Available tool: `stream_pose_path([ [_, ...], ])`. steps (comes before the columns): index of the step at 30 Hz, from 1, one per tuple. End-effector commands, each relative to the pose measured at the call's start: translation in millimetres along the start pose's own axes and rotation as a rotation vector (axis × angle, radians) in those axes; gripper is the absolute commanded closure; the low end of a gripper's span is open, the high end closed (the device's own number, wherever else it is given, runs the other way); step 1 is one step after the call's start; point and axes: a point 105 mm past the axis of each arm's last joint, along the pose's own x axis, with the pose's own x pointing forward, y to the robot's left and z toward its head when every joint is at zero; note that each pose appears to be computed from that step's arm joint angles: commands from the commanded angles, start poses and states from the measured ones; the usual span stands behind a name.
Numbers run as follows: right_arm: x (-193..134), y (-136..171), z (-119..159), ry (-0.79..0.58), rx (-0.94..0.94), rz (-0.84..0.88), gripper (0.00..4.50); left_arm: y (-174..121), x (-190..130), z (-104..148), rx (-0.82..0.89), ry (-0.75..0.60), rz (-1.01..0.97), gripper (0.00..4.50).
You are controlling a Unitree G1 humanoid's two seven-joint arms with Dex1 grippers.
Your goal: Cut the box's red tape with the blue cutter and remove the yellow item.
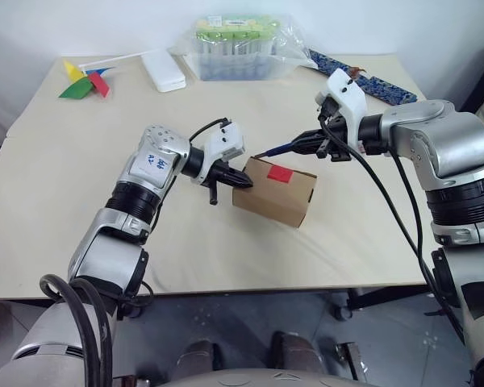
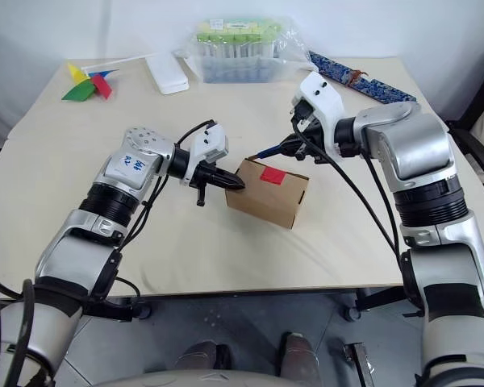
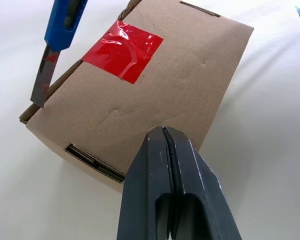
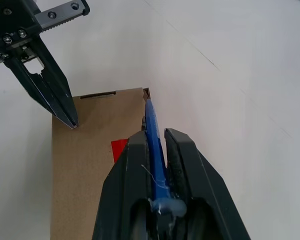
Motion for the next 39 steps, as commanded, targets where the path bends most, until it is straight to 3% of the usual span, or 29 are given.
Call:
stream_pose_path([
  [1,-9.5,-6.6,0.3,0.005,-0.02,-0.042,4.33,-1.8,0.4,-4.1,0.001,0.026,-0.007,4.5],
  [23,-20.3,-1.2,-5.5,0.042,-0.045,-0.034,4.33,-2.6,0.5,-5.2,-0.001,0.031,-0.01,4.5],
  [39,-16.2,-3.2,-3.9,0.201,-0.124,0.019,4.33,2.3,12.9,-20.0,-0.005,0.172,0.036,4.5],
])
